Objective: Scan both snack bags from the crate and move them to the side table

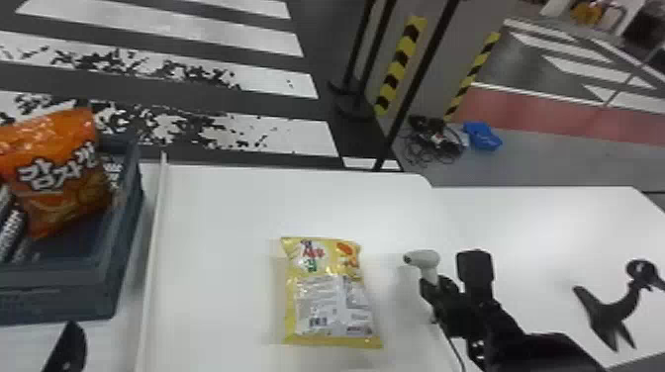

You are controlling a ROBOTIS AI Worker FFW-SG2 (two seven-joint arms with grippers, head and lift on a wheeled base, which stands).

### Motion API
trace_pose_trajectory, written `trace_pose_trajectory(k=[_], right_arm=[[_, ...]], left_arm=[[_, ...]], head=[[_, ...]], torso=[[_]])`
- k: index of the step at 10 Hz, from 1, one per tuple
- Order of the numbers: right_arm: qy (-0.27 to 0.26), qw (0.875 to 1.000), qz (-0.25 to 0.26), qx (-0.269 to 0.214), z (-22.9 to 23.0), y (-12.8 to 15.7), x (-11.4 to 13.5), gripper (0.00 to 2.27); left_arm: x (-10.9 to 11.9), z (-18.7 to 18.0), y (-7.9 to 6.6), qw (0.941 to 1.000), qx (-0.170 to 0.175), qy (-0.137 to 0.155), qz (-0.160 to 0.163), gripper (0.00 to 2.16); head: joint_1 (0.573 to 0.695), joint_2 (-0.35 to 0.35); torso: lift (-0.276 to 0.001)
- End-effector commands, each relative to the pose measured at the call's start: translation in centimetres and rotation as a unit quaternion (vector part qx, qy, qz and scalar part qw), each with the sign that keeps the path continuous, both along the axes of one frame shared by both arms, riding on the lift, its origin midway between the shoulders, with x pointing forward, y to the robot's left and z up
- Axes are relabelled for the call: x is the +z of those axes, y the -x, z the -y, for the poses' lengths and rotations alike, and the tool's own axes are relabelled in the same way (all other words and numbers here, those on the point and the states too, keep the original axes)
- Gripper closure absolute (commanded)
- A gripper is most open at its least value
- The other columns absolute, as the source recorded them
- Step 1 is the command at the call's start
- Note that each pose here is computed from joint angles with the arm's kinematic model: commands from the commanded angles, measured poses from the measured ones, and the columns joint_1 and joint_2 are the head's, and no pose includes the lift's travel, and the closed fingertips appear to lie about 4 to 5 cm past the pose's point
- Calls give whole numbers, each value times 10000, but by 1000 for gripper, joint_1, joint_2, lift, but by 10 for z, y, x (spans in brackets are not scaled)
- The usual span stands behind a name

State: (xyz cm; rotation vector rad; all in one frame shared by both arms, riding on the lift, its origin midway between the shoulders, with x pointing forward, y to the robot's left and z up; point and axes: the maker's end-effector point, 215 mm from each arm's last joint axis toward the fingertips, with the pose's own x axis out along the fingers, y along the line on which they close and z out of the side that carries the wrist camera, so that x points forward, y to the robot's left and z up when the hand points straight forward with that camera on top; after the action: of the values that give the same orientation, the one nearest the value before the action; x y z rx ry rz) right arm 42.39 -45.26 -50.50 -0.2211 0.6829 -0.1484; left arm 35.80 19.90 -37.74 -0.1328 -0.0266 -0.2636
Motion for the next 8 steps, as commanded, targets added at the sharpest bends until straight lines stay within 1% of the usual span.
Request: trace_pose_trajectory(k=[1, 2, 3, 4, 5, 7, 8], right_arm=[[-3, 10000, 14, -4, 1, 0, -2, 2243], [-8, 10000, 37, 3, 2, -1, -3, 2226], [-59, 9999, 93, -8, 1, -2, -6, 2081], [-56, 9999, 76, -32, 3, 0, -10, 2010], [-53, 9999, 104, -41, 4, 0, -11, 1663], [-34, 9998, 152, -93, 7, -1, -8, 373], [-1, 9998, 168, -137, 9, 0, -6, 157]], left_arm=[[1, 0, 0, 10000, -2, 2, 10, 83], [2, 0, 0, 10000, -4, 5, 17, 83], [2, 1, 0, 10000, -15, 6, 21, 83], [2, 1, 0, 10000, -15, 6, 21, 83], [3, 2, 0, 10000, -24, -5, 30, 83], [4, 2, 0, 10000, -27, 1, 37, 83], [4, 2, 1, 10000, -27, 1, 29, 83]], head=[[695, -350], [695, -350], [695, -350], [695, -350], [695, -350], [695, -350], [695, -350]], torso=[[-99], [-99], [-99], [-99], [-99], [-99], [-99]])
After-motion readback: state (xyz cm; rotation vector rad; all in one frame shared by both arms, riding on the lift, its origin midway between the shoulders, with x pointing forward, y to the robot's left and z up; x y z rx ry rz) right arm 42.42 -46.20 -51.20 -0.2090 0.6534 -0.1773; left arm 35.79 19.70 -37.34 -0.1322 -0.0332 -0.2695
